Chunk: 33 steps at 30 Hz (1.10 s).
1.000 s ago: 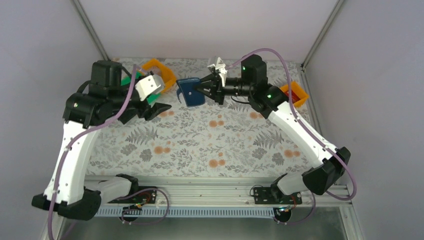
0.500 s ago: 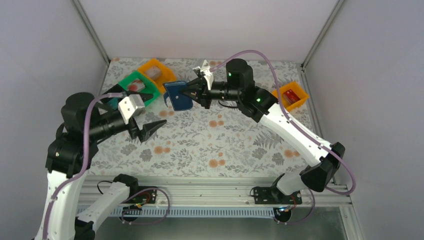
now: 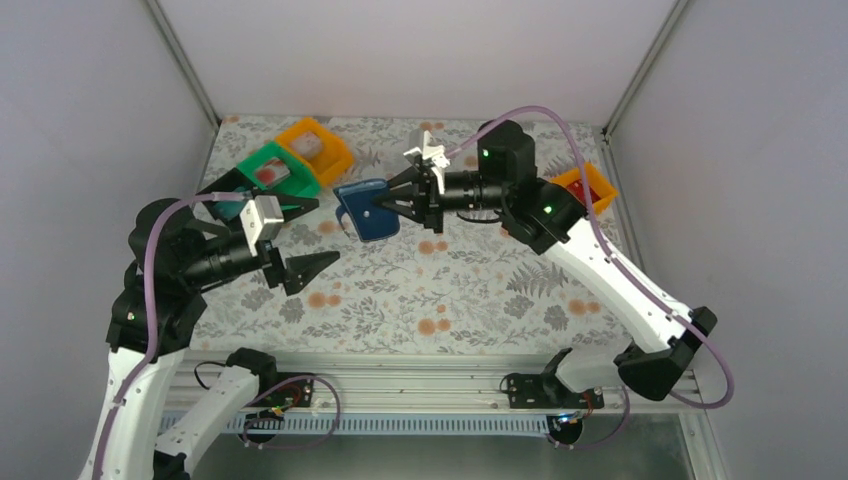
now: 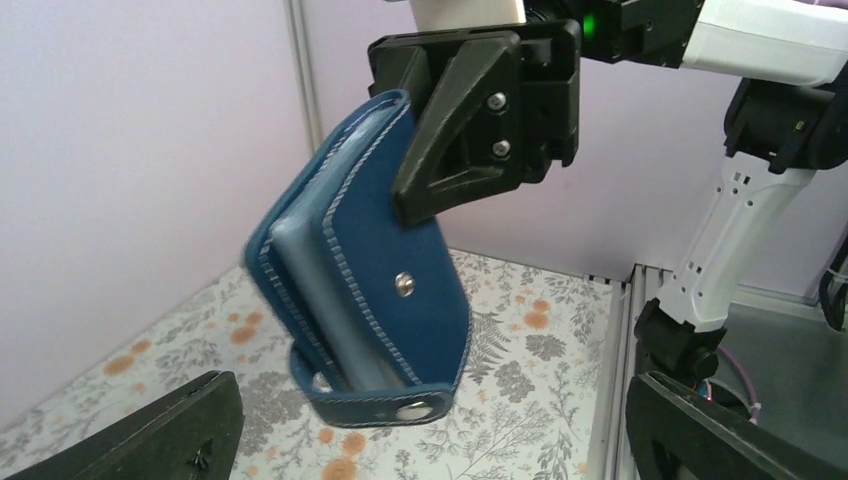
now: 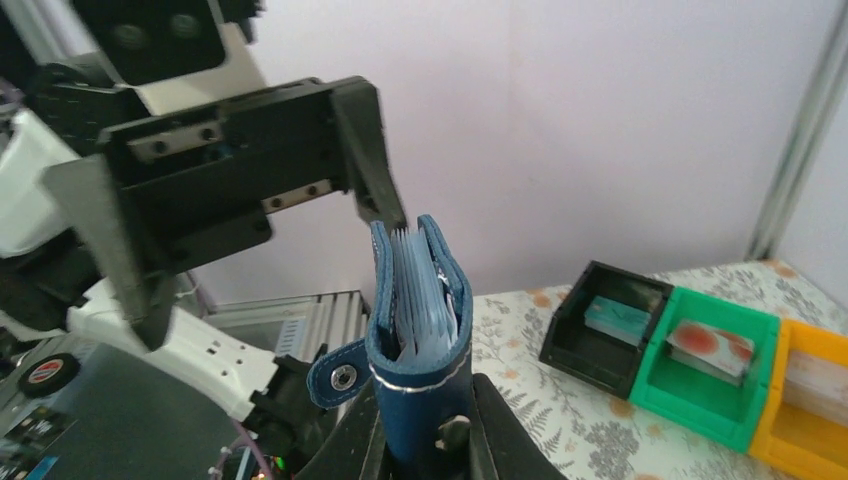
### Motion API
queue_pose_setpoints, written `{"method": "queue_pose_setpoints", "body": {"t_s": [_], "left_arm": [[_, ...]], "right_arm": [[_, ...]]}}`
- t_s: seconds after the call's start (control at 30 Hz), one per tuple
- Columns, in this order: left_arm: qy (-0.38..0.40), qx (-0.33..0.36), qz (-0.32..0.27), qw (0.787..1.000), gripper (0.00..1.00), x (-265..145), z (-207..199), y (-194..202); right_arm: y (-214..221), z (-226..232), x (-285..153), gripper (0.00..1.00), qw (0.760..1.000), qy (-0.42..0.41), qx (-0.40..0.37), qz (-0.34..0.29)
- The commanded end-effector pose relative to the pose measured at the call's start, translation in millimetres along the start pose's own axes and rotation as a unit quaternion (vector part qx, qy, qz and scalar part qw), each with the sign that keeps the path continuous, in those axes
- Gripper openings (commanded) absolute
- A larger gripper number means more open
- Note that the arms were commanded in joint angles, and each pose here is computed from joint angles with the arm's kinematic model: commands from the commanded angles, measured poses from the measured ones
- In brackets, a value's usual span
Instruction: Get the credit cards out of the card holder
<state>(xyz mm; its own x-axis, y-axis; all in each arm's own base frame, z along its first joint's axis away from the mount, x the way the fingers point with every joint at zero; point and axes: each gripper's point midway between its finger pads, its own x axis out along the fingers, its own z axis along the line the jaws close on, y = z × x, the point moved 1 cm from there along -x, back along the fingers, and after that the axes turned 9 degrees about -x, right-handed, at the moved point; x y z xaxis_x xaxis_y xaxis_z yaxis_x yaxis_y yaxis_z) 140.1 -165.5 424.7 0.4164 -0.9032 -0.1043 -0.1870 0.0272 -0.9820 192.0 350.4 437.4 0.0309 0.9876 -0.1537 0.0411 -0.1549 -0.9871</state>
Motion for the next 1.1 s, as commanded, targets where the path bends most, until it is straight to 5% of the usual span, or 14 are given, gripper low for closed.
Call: {"method": "queue_pose_setpoints", "body": {"t_s": [0.0,0.3,0.53,0.77,1.07], "left_arm": [[0.025,0.04,-0.002,0.999,0.94,-5.4,-14.0,1.5],[0.005,0.047,0.004,0.999,0.84,9.5,12.6,-9.7],[0.072,0.066,0.028,0.995,0.84,19.2,5.9,-2.8],[0.088,0.077,0.036,0.993,0.58,29.6,14.8,4.3],[0.102,0.046,0.027,0.993,0.53,36.7,16.0,14.9]], "right_arm": [[-17.9,32.6,-14.6,0.04,0.997,-0.057,-0.048,-0.035],[-31.7,46.6,-26.7,0.04,0.991,-0.072,-0.095,-0.061],[-43.0,47.5,-29.2,0.04,0.986,-0.071,-0.13,-0.078],[-40.3,49.6,-28.6,0.04,0.98,-0.087,-0.165,-0.069],[-29.1,42.3,-12.9,0.05,0.978,-0.11,-0.164,-0.063]]}}
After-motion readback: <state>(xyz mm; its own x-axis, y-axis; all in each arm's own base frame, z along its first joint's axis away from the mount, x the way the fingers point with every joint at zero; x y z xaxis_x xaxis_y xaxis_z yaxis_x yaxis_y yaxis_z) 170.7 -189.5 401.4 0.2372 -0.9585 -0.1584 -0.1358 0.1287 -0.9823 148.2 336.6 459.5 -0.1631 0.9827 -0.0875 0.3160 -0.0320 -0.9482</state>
